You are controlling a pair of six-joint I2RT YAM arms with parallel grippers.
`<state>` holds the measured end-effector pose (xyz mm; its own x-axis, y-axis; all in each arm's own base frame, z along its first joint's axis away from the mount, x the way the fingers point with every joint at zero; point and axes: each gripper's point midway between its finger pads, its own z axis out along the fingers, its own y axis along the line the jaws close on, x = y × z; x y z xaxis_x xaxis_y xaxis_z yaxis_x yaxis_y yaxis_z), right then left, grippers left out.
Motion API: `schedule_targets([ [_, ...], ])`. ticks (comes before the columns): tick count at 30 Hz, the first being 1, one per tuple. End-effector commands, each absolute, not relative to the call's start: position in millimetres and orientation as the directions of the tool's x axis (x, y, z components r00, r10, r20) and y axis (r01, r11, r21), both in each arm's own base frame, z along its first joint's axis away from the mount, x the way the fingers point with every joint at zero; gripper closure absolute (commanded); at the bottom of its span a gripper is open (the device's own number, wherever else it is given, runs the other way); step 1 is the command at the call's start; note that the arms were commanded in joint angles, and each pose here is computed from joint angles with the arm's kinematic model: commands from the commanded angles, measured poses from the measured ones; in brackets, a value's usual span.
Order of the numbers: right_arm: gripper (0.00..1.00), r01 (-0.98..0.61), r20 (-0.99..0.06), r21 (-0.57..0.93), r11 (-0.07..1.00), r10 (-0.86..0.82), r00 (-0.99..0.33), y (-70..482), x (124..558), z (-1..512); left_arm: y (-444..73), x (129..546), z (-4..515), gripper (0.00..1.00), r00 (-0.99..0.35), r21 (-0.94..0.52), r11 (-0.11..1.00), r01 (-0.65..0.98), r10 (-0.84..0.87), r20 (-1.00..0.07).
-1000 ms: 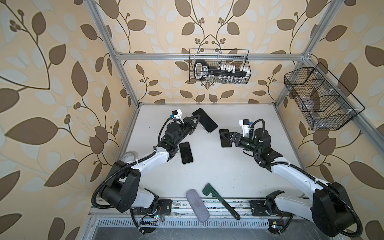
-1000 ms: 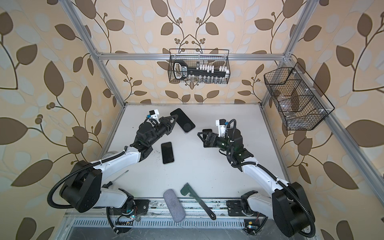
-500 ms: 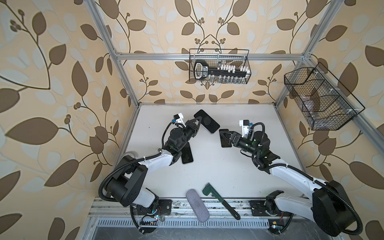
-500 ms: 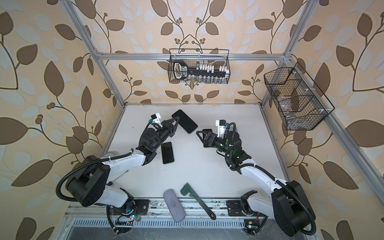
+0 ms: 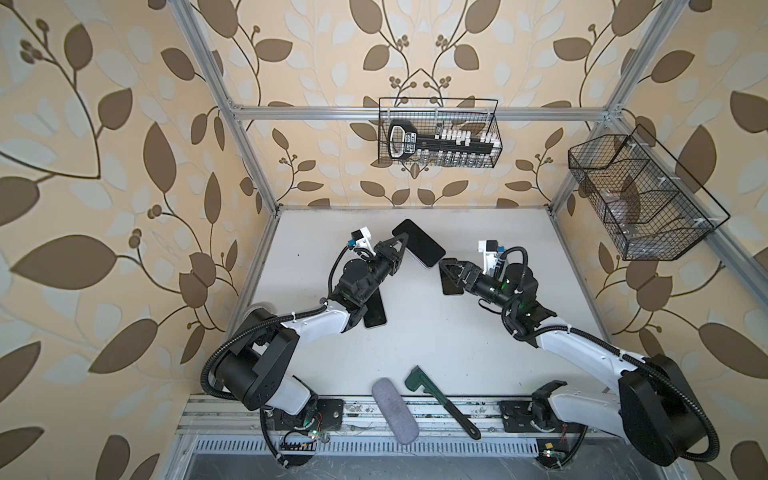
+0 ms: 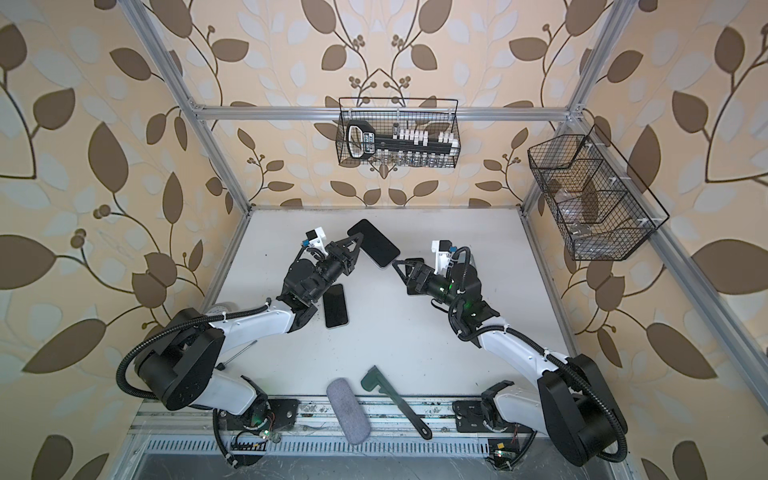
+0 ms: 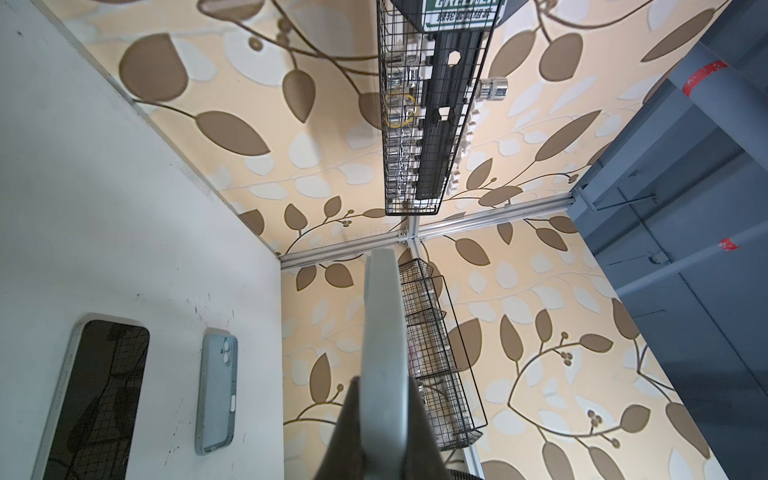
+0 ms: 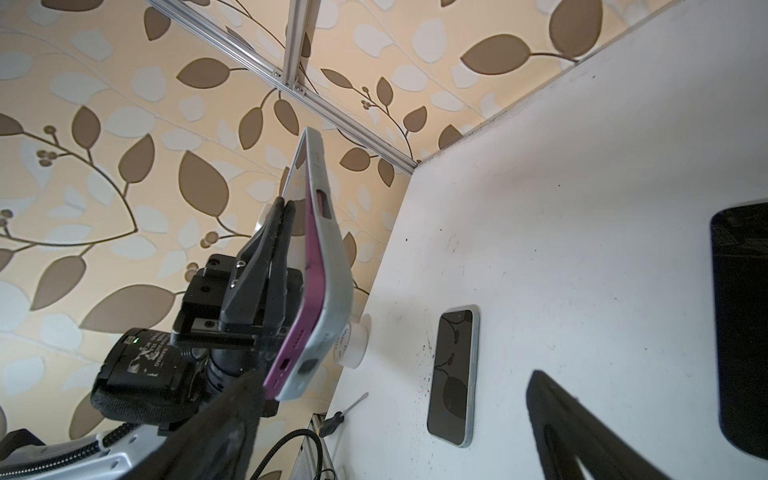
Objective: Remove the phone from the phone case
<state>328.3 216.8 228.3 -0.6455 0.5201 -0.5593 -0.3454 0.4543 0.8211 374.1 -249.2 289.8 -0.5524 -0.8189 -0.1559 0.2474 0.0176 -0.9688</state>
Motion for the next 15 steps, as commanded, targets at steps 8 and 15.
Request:
schedule_targets([
  [8, 0.03, -0.317, -0.534, 0.839, 0.442, 0.556, -0.637, 214, 330, 224, -240, 354, 354, 1.0, -0.528, -0.913, -0.104, 0.393, -0.839, -0.132],
  [15, 0.03, -0.293, -0.527, 0.842, 0.452, 0.58, -0.621, 206, 329, 221, -241, 353, 358, 1.0, -0.532, -0.91, -0.108, 0.4, -0.836, -0.134],
])
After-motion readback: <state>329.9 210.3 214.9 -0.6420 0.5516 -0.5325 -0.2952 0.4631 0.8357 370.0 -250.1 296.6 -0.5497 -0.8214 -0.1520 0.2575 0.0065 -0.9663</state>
